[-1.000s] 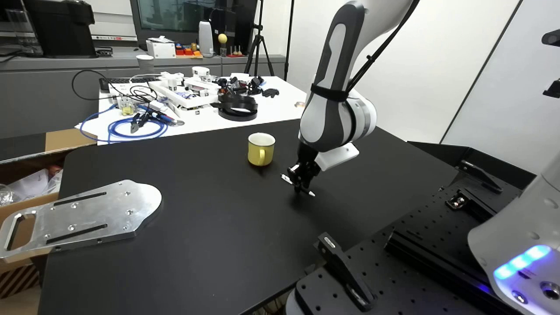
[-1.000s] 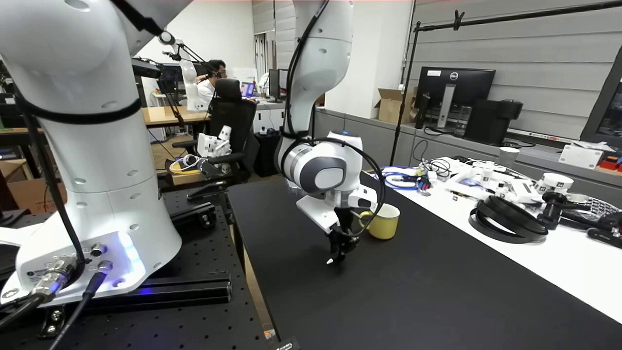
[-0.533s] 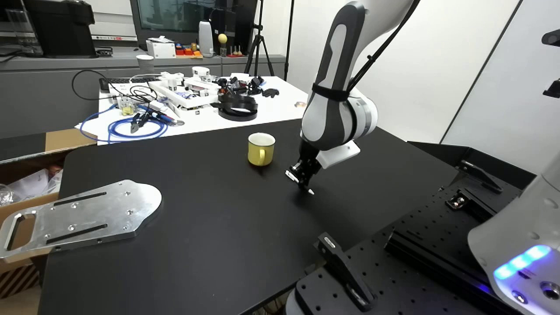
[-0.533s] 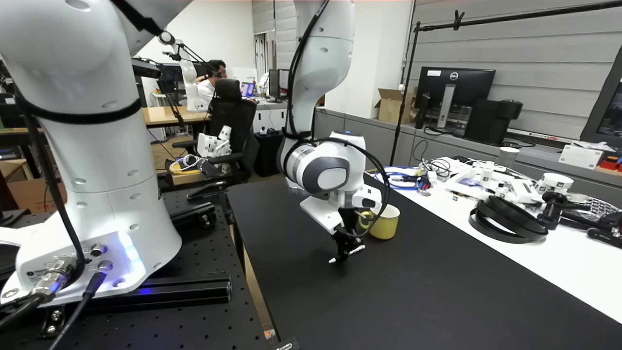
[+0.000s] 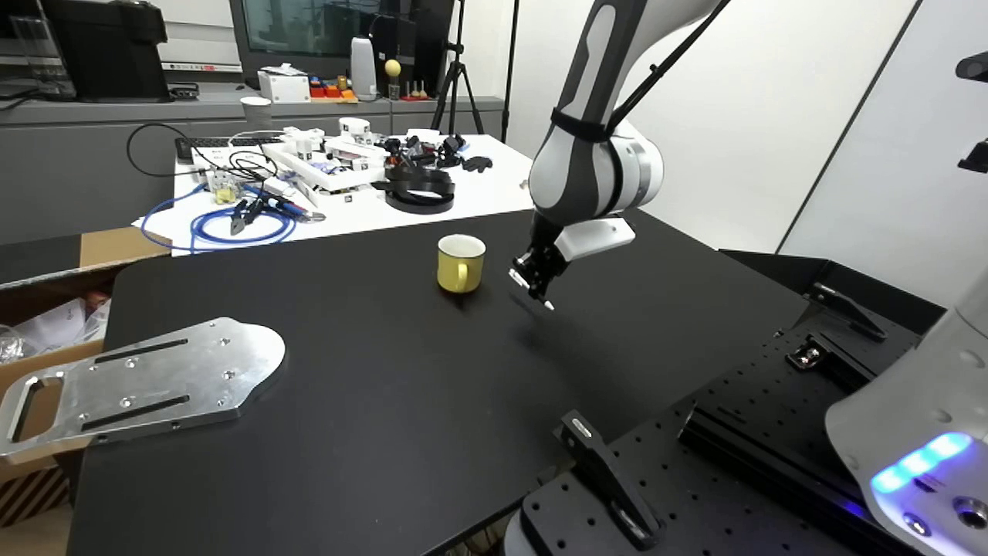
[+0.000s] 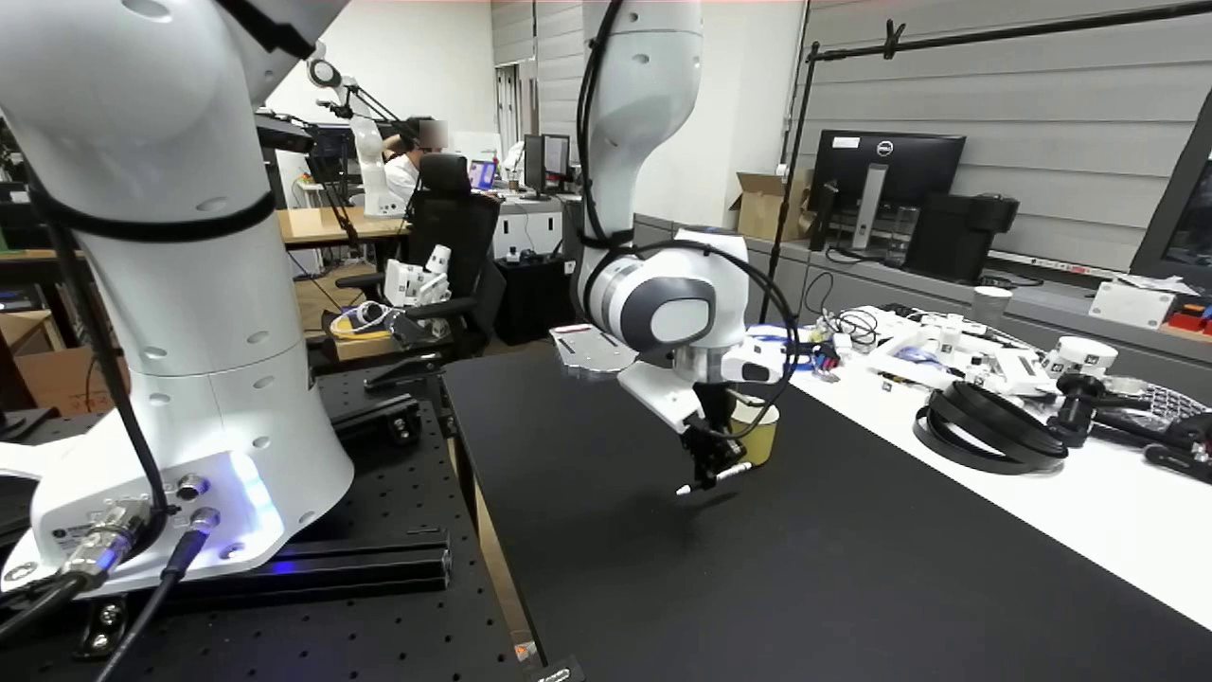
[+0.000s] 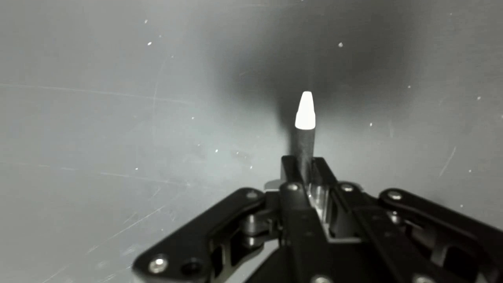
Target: Put the pen in the cup
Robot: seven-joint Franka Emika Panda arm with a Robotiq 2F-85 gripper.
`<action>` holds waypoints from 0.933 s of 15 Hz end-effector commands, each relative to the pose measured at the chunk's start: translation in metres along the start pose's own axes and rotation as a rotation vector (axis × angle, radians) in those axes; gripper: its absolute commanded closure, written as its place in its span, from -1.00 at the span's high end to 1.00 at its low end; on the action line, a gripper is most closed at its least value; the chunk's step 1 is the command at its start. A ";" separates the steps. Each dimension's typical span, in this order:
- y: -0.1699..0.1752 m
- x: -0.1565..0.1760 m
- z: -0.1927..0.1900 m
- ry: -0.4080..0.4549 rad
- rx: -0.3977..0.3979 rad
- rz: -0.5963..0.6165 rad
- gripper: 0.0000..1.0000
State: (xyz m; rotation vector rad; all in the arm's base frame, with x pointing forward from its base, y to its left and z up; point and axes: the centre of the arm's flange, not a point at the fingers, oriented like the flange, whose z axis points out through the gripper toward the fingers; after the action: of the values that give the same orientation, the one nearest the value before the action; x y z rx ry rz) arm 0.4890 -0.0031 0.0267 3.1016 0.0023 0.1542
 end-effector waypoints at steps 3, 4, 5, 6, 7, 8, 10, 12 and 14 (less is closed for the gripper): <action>0.024 0.043 -0.059 -0.123 -0.008 0.114 -0.94; 0.030 0.053 -0.068 -0.173 0.000 0.132 -0.94; 0.036 0.061 -0.076 -0.221 0.004 0.156 -0.94; 0.042 0.069 -0.081 -0.279 0.020 0.183 -0.94; 0.050 0.077 -0.083 -0.330 0.039 0.197 -0.94; 0.057 0.084 -0.082 -0.380 0.047 0.219 -0.94; 0.070 0.095 -0.076 -0.477 0.053 0.271 -0.94; 0.085 0.108 -0.074 -0.565 0.059 0.328 -0.94; 0.095 0.121 -0.073 -0.648 0.069 0.383 -0.94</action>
State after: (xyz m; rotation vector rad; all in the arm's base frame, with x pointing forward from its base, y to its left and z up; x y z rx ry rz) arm 0.5599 -0.0807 0.1203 3.0672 -0.4465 -0.6898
